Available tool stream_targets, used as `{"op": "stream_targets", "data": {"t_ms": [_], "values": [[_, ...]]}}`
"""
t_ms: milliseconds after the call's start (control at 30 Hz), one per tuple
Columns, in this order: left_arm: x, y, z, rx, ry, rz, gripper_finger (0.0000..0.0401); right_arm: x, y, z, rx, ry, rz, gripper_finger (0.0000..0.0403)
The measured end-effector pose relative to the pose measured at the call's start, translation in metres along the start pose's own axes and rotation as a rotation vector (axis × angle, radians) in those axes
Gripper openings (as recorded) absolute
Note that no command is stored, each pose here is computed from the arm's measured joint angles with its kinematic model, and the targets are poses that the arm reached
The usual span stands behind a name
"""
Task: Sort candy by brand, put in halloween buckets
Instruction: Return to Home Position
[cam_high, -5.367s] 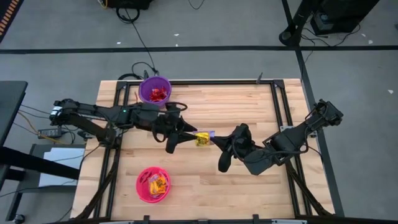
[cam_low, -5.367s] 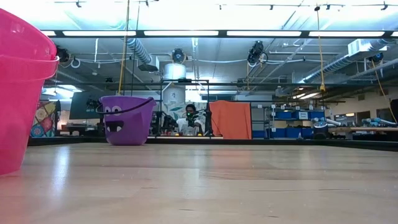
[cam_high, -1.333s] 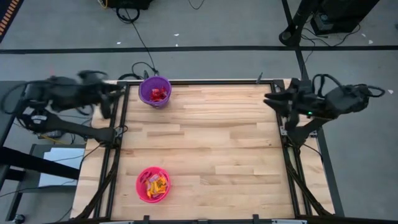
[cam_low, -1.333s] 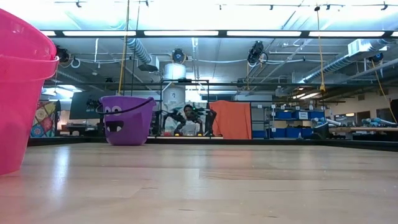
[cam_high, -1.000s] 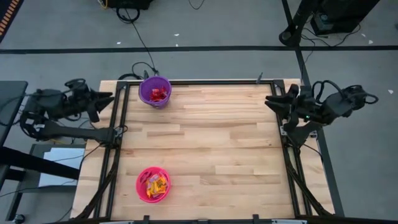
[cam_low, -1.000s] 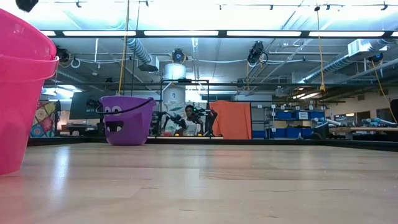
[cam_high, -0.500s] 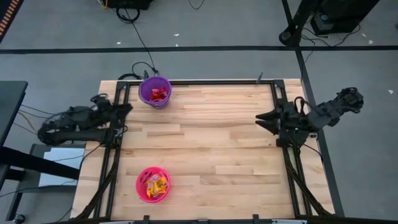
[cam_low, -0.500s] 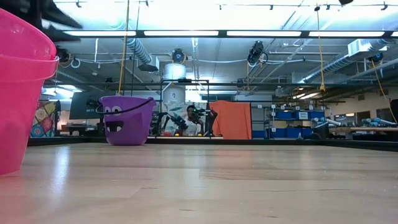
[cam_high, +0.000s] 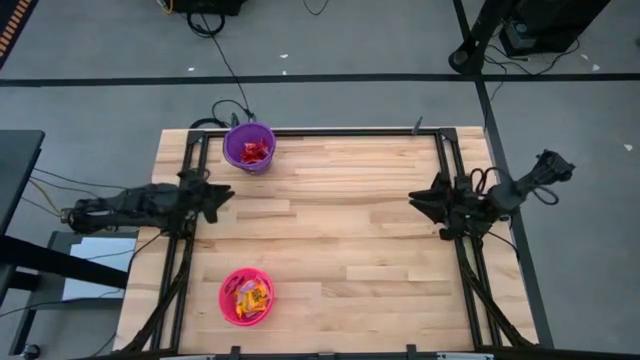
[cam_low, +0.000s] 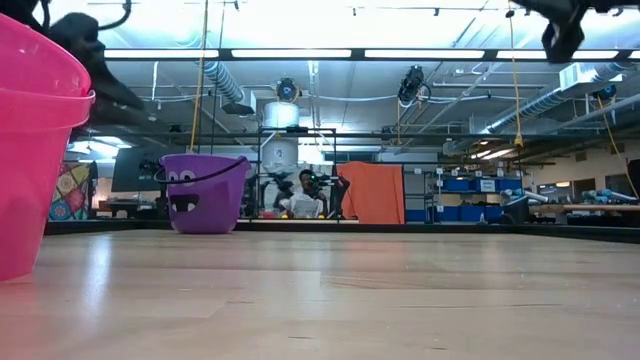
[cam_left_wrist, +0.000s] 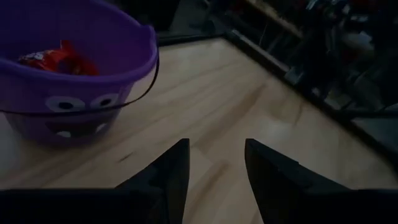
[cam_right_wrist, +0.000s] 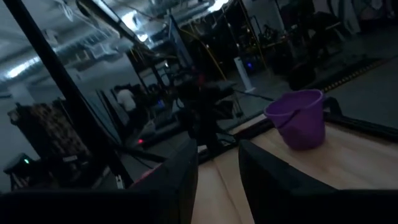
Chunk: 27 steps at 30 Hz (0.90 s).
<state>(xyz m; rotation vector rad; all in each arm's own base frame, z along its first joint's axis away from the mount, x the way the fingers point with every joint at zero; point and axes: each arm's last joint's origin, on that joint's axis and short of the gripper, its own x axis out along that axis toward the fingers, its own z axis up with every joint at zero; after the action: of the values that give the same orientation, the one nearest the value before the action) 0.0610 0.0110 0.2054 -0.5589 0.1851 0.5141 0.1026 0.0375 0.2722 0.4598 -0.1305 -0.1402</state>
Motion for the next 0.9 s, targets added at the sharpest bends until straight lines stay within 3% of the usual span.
{"op": "stream_targets", "data": {"t_ms": [133, 333, 433, 600, 667, 767, 900], "values": [[0.006, 0.002, -0.008, 0.124, 0.012, 0.012, 0.0161, -0.002, -0.012, -0.024, 0.025, -0.042, 0.017, 0.0127], [0.007, 0.005, -0.006, 0.214, -0.051, 0.105, 0.0161, -0.007, -0.030, -0.058, 0.034, -0.160, 0.057, 0.0127], [0.007, 0.005, -0.005, 0.248, -0.067, 0.122, 0.0161, -0.008, -0.033, -0.065, 0.008, -0.147, 0.081, 0.0127], [0.007, 0.000, -0.002, 0.287, -0.080, 0.048, 0.0161, -0.009, -0.028, -0.068, -0.049, -0.104, 0.270, 0.0127], [0.007, -0.001, -0.001, 0.277, -0.090, 0.046, 0.0161, -0.009, -0.027, -0.069, -0.057, -0.078, 0.314, 0.0127], [0.011, 0.001, -0.004, 0.265, -0.088, 0.069, 0.0161, -0.007, -0.031, -0.074, -0.052, -0.036, 0.259, 0.0127], [0.022, 0.005, -0.019, 0.099, -0.087, 0.087, 0.0161, -0.004, -0.038, -0.072, -0.072, -0.070, 0.146, 0.0129]]}}
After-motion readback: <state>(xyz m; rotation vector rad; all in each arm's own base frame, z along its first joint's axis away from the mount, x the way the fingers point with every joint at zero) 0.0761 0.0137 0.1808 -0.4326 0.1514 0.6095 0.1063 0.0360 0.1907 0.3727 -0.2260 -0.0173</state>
